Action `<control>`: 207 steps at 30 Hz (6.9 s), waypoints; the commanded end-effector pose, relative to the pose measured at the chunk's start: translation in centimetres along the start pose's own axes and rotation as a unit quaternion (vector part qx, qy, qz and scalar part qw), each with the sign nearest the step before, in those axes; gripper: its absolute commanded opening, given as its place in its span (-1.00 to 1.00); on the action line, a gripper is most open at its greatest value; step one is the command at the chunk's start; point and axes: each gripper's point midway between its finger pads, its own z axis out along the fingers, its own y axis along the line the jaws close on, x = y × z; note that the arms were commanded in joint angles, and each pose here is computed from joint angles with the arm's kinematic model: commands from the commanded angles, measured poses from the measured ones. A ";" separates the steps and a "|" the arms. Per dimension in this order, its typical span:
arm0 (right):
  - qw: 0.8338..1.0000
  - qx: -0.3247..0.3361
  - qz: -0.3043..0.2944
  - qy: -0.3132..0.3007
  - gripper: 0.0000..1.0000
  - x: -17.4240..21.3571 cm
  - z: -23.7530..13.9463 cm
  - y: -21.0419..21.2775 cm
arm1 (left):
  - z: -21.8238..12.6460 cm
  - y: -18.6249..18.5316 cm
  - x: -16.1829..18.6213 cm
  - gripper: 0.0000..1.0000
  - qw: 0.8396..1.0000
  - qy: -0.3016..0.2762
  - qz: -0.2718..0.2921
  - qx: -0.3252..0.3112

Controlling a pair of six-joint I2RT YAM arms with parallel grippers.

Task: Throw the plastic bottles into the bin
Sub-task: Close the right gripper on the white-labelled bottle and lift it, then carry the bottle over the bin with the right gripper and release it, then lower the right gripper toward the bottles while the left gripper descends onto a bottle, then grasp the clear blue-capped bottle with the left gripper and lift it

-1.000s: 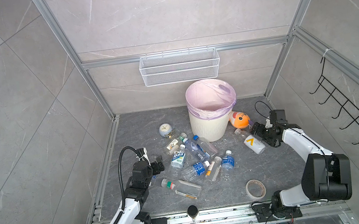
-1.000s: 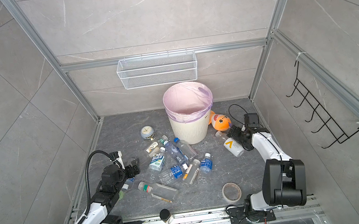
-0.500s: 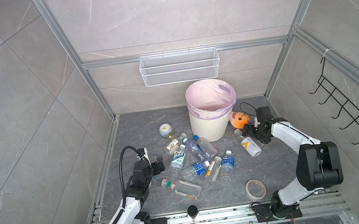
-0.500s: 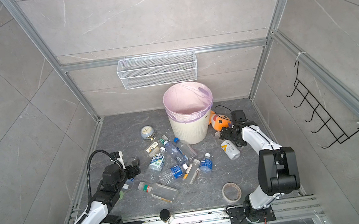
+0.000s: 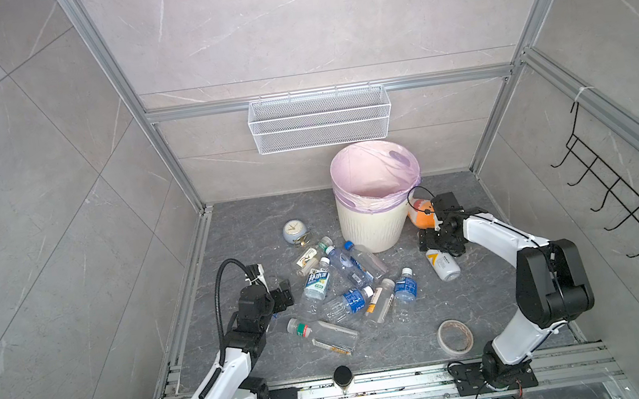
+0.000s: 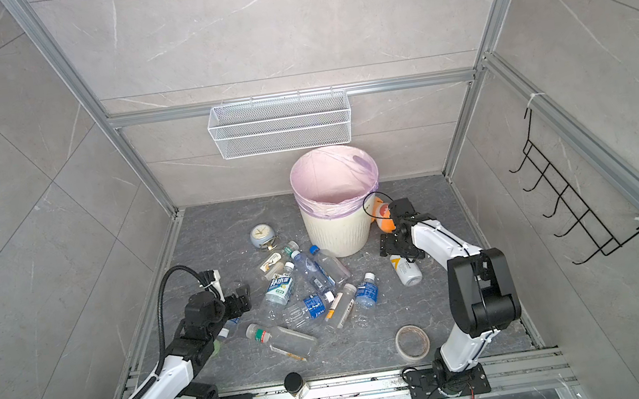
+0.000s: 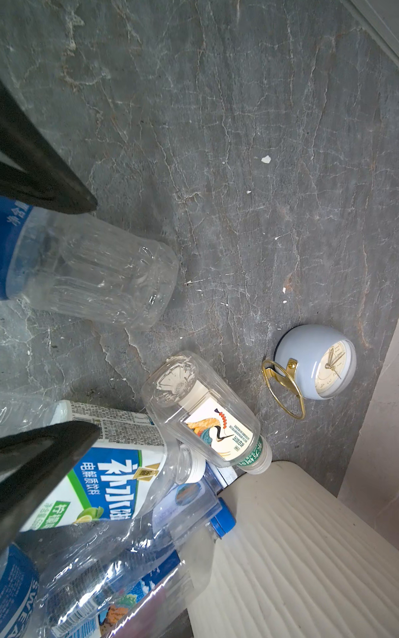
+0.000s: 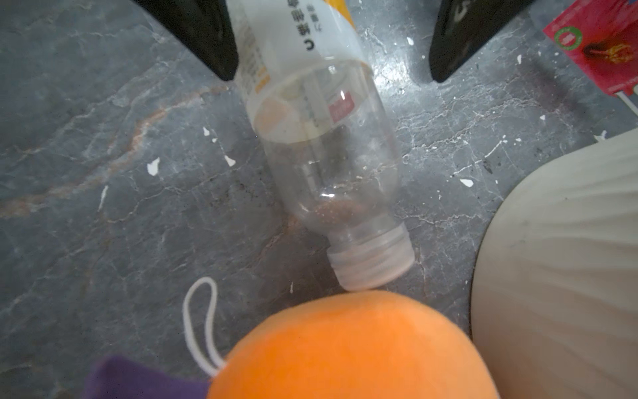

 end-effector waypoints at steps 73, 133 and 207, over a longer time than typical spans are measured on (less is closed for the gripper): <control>0.890 -0.176 -0.031 -0.419 0.12 2.7 -23.4 4.6 | 0.5 -1.9 -2.0 0.84 0.999 -0.013 0.009 0.040; 0.954 -0.111 -0.037 -0.275 0.91 1.9 -17.7 6.3 | 2.2 1.2 -1.1 0.88 0.983 0.112 0.023 -0.141; 0.965 -0.120 -0.033 -0.230 0.83 6.4 -11.1 5.5 | -0.4 -1.4 -2.1 0.06 0.998 0.050 0.023 -0.030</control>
